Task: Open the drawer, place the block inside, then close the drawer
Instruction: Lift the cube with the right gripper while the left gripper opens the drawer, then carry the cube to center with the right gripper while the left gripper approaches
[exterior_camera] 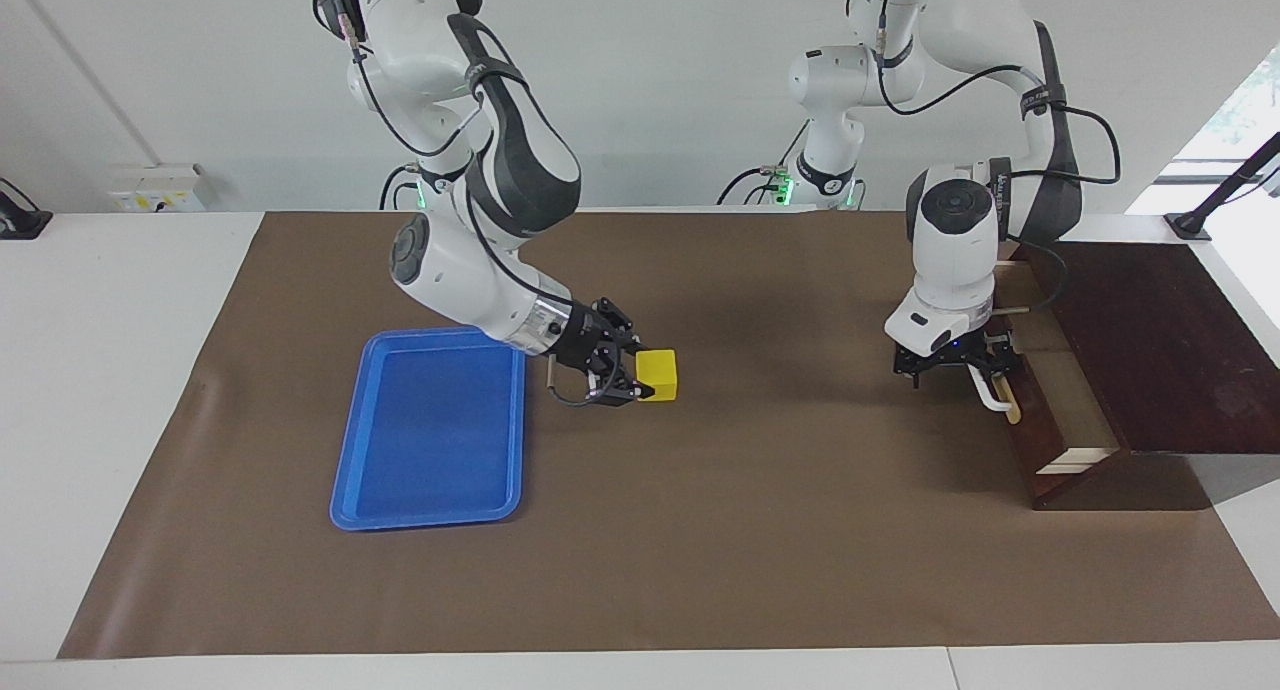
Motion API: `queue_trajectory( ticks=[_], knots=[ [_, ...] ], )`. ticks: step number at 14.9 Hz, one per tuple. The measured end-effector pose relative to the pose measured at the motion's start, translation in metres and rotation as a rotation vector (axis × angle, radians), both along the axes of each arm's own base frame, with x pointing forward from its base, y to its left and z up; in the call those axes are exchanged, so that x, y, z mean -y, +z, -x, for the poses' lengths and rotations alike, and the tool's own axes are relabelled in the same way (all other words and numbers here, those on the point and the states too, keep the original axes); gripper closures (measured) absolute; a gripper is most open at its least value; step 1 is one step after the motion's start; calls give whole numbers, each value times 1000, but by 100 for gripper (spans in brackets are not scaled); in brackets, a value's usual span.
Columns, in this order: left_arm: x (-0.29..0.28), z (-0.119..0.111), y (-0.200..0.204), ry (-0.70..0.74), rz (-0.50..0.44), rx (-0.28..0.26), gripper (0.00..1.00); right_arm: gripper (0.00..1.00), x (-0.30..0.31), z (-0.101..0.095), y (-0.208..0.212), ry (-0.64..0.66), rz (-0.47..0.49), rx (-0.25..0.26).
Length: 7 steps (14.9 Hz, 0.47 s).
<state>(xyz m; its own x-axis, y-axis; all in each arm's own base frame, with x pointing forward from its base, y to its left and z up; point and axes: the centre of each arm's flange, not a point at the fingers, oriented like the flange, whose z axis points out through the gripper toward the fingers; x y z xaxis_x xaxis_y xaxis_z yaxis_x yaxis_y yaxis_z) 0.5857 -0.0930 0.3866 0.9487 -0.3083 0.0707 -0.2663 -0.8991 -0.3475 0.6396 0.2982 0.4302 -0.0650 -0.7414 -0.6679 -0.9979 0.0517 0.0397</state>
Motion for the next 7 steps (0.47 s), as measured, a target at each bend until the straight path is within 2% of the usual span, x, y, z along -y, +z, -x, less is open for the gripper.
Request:
queue_trajectory(
  ticks=[3,7],
  knots=[
    [32,6,1,21,39,12,0,44,-43,14,0,-35,-1,10],
    [51,10,-1,40,52,21,0,44,-78,30,0,-20,-3,31]
  ],
)
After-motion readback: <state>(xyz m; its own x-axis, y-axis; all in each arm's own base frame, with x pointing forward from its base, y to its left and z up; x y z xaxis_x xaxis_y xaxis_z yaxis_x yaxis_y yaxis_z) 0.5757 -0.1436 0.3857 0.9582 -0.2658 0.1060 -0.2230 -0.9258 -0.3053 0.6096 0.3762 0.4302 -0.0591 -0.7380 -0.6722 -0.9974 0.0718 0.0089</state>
